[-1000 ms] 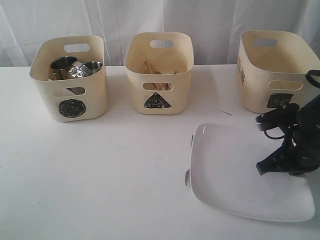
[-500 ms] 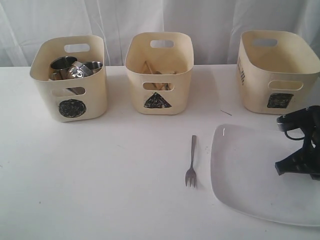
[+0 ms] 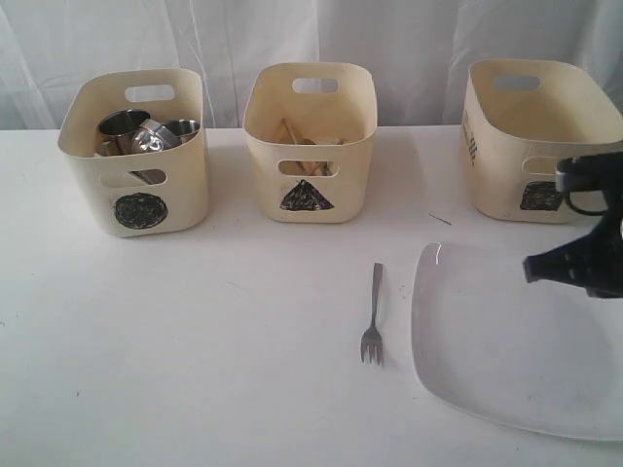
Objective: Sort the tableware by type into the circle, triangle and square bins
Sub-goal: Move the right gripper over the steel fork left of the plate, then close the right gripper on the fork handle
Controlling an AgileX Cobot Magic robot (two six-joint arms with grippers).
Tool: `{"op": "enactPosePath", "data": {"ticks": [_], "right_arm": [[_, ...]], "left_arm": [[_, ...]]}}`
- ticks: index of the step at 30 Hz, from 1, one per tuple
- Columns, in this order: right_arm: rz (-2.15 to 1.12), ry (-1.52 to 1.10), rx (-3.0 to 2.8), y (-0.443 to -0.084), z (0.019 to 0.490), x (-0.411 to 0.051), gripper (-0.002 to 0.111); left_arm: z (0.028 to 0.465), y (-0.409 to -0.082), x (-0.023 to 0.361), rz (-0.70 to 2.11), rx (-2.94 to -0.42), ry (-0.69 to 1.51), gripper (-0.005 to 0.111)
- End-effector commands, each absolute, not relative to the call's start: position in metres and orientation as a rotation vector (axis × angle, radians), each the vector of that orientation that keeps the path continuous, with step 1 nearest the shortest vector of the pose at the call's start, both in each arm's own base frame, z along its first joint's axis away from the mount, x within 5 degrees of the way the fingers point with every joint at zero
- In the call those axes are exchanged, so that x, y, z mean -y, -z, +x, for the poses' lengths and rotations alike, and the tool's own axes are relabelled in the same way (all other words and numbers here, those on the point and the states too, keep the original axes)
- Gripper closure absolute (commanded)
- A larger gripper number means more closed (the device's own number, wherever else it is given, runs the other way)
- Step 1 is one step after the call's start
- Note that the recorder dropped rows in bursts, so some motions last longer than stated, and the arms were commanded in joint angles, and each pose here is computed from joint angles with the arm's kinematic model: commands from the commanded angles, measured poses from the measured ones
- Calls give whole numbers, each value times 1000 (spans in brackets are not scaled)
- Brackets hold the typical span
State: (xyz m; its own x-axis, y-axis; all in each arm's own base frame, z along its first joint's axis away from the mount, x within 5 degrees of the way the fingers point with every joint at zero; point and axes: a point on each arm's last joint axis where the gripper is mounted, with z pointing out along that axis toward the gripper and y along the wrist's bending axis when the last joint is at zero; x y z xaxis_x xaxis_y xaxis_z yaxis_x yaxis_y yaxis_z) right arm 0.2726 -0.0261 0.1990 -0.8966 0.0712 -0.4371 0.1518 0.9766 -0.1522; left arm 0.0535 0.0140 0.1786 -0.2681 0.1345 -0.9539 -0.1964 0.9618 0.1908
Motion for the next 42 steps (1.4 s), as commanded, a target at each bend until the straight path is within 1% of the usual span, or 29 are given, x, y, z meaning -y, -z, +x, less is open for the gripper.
{"op": "enactPosePath", "data": {"ticks": [1, 7, 12, 14, 17, 19, 22, 25, 31, 42], "right_arm": [[24, 94, -2628, -222, 280, -16, 108], [-107, -35, -2637, -234, 304, -74, 108], [-235, -53, -2653, -230, 326, -109, 107], [-298, -46, -2667, -225, 334, -121, 101], [-340, -45, -2694, -217, 341, -135, 87], [-341, -60, -2713, -210, 344, -142, 80], [-265, -94, -2747, -197, 349, -146, 77], [-158, -112, -2767, -187, 352, -147, 77], [-94, -104, -2808, -172, 354, -148, 77], [-25, -122, -2807, -159, 359, -150, 77]], "left_arm": [[53, -178, -14, -53, -1809, -309, 50], [53, -178, -14, -53, -1809, -309, 50], [53, -178, -14, -53, -1809, -309, 50], [53, -178, -14, -53, -1809, -309, 50], [53, -178, -14, -53, -1809, -309, 50], [53, -178, -14, -53, -1809, -309, 50], [53, -178, -14, -53, -1809, -309, 50], [53, -178, -14, -53, -1809, -309, 50], [53, -178, -14, -53, -1809, -309, 50], [53, -178, -14, -53, -1809, -309, 50]]}}
